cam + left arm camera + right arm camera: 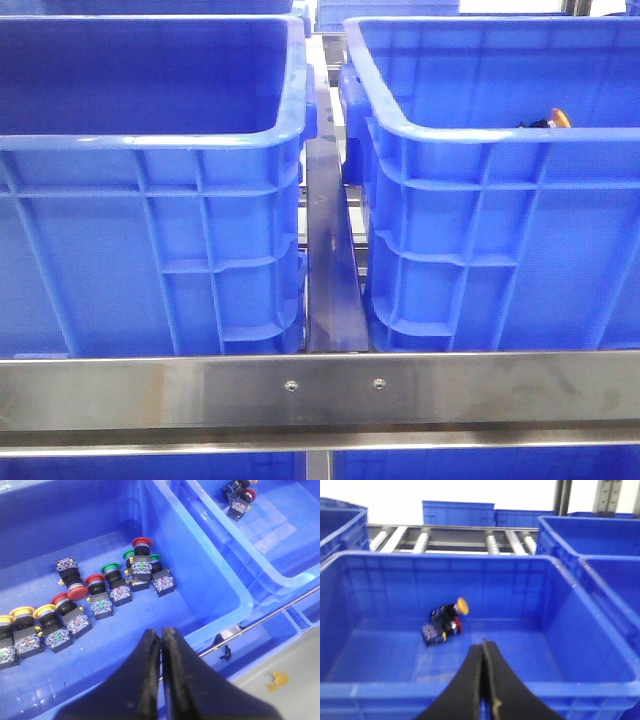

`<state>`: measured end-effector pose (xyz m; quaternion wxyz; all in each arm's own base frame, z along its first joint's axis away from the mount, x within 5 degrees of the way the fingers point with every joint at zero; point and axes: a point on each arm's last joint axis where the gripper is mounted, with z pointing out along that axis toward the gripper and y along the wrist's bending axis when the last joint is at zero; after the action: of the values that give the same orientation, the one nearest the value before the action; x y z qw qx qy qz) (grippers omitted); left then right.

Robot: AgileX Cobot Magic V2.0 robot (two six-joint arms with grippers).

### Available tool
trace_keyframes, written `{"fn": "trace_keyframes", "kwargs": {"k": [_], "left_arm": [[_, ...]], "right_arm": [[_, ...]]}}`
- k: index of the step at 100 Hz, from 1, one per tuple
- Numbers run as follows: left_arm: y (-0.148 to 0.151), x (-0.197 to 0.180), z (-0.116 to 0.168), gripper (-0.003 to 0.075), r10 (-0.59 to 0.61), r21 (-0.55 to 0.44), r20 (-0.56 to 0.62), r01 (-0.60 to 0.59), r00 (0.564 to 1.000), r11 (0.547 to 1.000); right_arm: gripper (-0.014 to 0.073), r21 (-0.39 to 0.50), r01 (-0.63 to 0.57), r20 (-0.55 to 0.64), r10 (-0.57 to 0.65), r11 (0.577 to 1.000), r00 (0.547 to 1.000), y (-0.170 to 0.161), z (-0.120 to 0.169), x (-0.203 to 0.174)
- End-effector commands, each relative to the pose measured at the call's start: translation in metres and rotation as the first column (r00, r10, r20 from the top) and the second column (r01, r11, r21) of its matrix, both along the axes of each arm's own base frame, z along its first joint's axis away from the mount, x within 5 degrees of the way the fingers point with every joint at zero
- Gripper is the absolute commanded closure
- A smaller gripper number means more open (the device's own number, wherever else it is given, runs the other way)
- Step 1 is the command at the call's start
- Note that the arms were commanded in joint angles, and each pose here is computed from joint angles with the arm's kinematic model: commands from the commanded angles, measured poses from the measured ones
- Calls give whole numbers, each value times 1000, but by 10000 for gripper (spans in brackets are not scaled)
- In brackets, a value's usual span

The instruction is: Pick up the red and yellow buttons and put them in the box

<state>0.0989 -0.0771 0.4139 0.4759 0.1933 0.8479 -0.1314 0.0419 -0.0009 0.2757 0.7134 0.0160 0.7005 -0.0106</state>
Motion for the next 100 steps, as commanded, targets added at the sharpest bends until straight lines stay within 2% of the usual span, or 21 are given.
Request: {"fn": "trace_keyframes", "kwargs": {"k": [1, 64, 100], "left_arm": [[-2, 1, 11, 739, -13, -41, 66, 16, 998, 999], [-2, 1, 11, 739, -14, -41, 66, 16, 998, 999], [-2, 1, 11, 739, -14, -41, 66, 16, 998, 999]], "right_arm": [[663, -21, -11, 96, 13, 1000, 995, 0, 4, -2], [663, 28, -87, 166, 82, 996, 983, 3, -62, 12], [663, 31, -87, 151, 81, 996, 985, 3, -63, 12]]}}
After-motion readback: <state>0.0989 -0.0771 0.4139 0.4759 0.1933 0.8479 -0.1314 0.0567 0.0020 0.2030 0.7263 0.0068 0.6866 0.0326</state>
